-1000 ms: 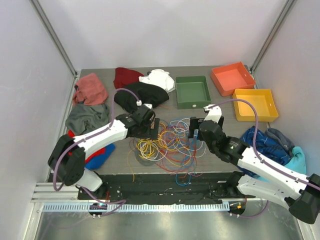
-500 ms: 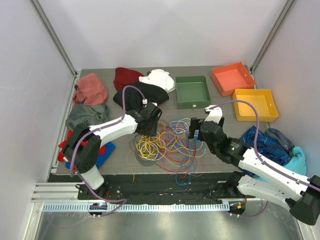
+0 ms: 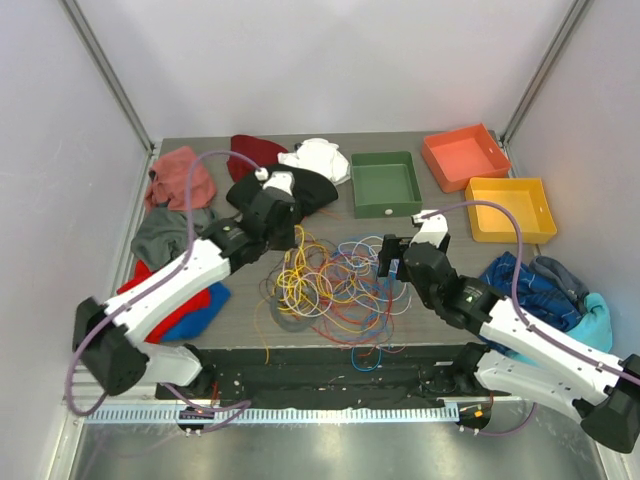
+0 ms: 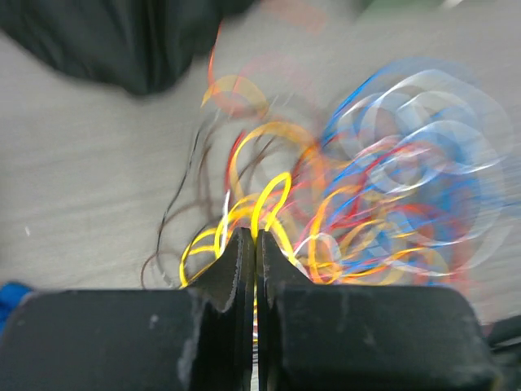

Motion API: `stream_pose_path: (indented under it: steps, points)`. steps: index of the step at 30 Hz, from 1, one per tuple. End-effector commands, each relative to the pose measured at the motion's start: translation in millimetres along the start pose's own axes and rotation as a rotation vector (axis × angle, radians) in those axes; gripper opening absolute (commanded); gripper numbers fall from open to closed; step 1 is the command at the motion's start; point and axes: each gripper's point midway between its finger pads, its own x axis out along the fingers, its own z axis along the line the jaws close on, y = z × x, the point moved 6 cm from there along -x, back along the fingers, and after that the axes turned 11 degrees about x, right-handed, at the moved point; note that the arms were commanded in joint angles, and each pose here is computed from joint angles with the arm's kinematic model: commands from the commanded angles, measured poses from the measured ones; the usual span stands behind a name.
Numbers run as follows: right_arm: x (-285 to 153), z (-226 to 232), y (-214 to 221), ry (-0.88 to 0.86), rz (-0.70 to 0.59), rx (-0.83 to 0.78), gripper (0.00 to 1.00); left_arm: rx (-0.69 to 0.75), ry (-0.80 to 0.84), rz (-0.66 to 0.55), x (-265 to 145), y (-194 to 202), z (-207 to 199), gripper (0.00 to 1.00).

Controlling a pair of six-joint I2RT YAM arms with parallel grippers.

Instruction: Untangle the cables

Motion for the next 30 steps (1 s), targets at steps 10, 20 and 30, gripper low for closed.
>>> stream_pose_path:
  steps: [10, 20, 30]
  points:
    - [-23.2, 19.7, -42.7, -0.151, -0.129, 0.127, 0.96, -0.053, 0.23, -0.635, -204.8, -160.6, 4.7, 0.0]
    - [-44.0, 16.5, -66.4, -0.188, -0.208, 0.163, 0.95, 0.024, 0.385, -0.819, -283.6, -213.1, -22.1, 0.0]
    - [-49.3, 11.4, -64.8, -0.228, -0.264, 0.289, 0.92, 0.113, 0.356, -0.753, -257.9, -196.9, -51.8, 0.0]
